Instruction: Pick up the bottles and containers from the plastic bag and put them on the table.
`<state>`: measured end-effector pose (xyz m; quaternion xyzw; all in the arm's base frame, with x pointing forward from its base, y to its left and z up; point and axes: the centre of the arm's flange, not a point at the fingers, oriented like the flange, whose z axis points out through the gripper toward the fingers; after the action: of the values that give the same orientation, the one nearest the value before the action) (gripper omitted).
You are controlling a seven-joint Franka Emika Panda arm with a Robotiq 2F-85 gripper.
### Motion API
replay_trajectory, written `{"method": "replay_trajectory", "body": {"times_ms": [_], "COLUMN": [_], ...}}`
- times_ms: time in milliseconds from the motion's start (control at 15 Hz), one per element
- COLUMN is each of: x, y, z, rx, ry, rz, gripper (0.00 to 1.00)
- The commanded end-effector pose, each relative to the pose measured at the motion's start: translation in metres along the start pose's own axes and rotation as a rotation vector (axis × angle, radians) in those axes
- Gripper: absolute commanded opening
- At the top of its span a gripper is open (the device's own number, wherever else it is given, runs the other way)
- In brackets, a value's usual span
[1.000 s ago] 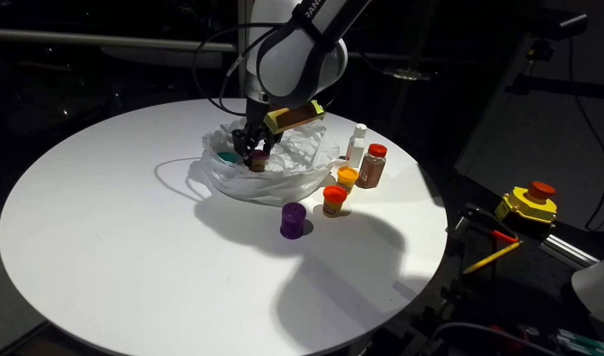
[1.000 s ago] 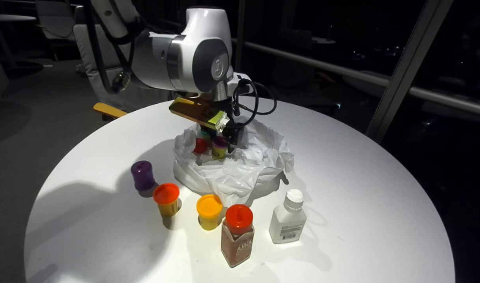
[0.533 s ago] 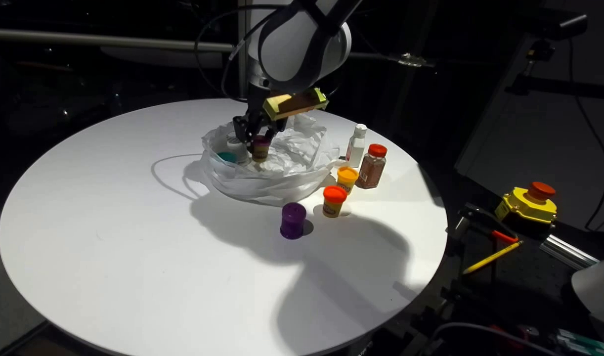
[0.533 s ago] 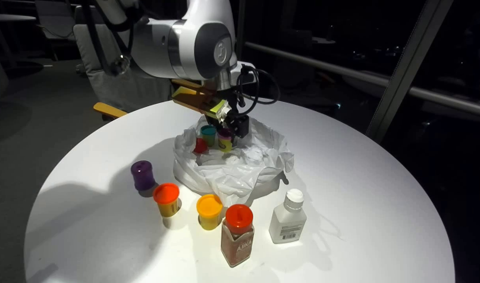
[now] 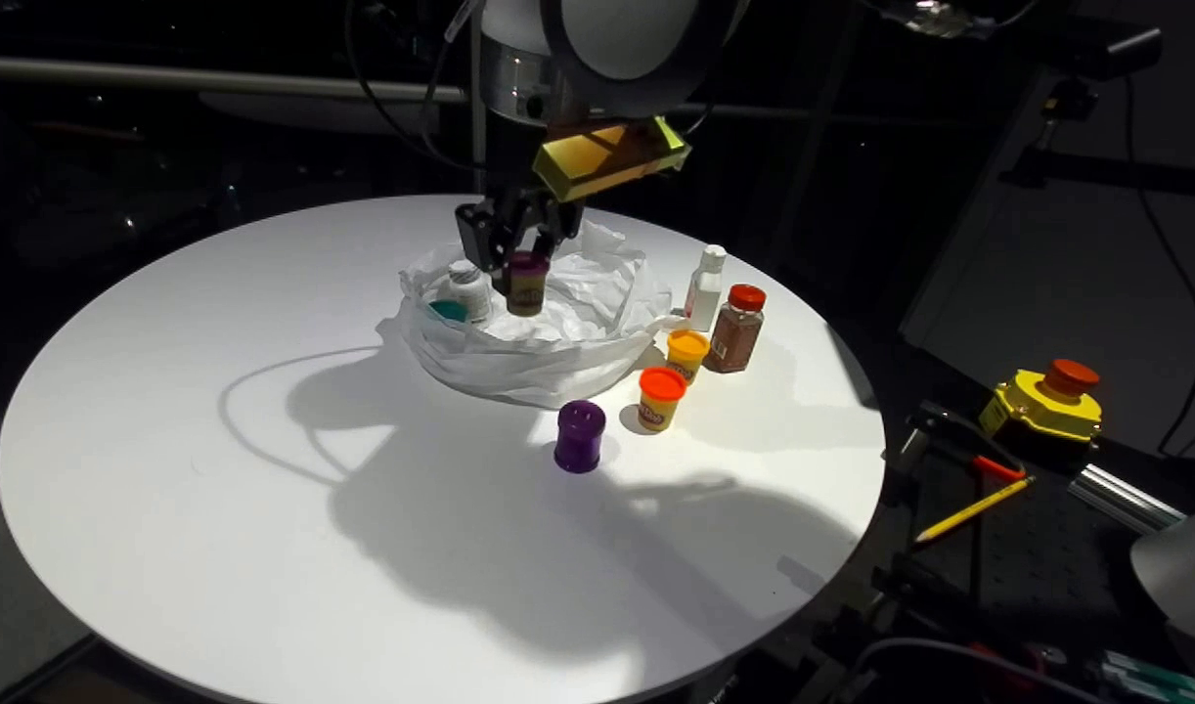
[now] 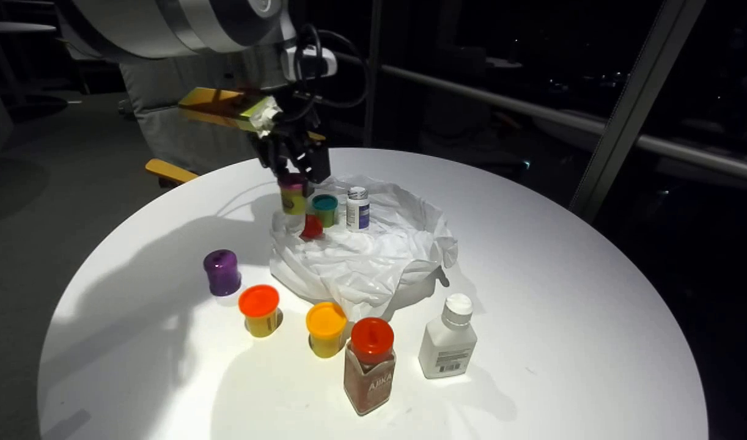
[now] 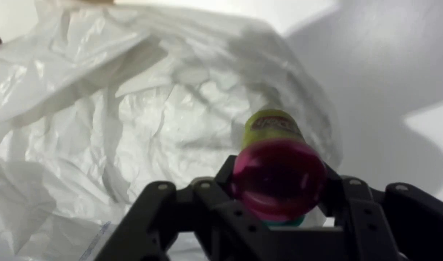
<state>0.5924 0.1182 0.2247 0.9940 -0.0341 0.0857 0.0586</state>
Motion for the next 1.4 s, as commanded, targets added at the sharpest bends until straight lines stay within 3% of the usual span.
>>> {"method": "replay_trajectory", "body": {"times_ms": [0, 200, 467, 1000, 1067, 1200, 1333], "x": [-0.061, -0.090, -0.102, -0.108, -0.106, -0.104, -0.099], "y": [-0.034, -0.062, -0.088, -0.103, -0.101, -0.098, -0.097], "z": [0.002, 0.035, 0.049, 0.054, 0.053, 0.055, 0.049], "rx": [-0.007, -0.009, 0.015, 0.065, 0.061, 0.054, 0.056], "ry": [-0.056, -0.058, 0.030, 0.102, 0.112, 0.113, 0.119], "rz": [-0.112, -0.237, -0.343, -0.393, -0.397, -0.400, -0.391], "gripper": [0.24, 0.24, 0.24, 0.24, 0.72, 0.80, 0.95]}}
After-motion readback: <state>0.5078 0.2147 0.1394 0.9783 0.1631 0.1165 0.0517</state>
